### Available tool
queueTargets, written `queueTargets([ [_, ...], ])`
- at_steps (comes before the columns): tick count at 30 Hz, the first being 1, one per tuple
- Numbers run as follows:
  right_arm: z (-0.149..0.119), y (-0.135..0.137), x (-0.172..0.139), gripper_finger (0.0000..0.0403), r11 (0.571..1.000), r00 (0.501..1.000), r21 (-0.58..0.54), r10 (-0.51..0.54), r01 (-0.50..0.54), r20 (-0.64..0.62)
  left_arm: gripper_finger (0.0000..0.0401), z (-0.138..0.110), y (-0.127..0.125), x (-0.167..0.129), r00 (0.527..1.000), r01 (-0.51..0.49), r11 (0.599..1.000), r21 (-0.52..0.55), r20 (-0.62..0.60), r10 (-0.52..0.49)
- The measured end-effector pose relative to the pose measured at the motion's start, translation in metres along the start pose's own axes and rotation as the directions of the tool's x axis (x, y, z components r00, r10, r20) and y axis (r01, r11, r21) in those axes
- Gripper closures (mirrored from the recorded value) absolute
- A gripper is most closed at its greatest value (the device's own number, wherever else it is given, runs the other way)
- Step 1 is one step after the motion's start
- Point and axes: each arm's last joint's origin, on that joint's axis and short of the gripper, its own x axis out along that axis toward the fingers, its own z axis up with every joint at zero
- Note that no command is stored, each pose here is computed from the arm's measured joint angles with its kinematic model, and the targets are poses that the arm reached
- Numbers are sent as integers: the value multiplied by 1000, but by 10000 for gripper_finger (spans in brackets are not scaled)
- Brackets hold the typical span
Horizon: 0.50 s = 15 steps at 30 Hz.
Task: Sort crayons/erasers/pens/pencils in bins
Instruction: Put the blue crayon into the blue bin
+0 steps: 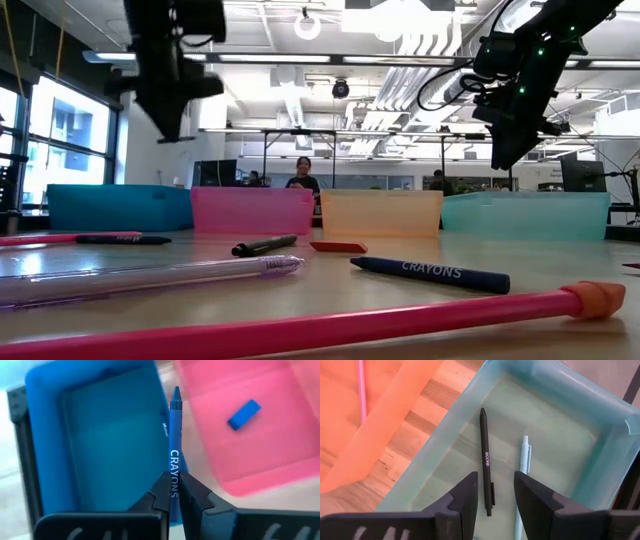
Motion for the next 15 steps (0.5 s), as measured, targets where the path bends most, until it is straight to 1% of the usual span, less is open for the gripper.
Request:
queueTargets([
  [2,0,0,0,286,1000,1000,20,0,0,1,394,-6,12,10,999,-9,999,-31,-34,8],
  [5,1,0,0,286,999,1000,54,2,-3,11,394,-8,19,20,999,34,996,-87,-34,-37],
  [9,2,1,0,286,993,1000,114,24,-26,21,394,-11,27,32,998,29,994,-109,-48,-34],
  [11,3,2,0,286,989,997,131,72,-75,25,394,-13,32,39,998,5,995,-102,-65,-11],
  [13,5,5,0,286,980,988,130,146,-150,41,394,-13,34,46,997,26,994,-102,-72,-33],
  [15,9,8,-1,286,963,973,145,220,-228,68,394,-13,37,53,994,47,993,-105,-93,-57],
])
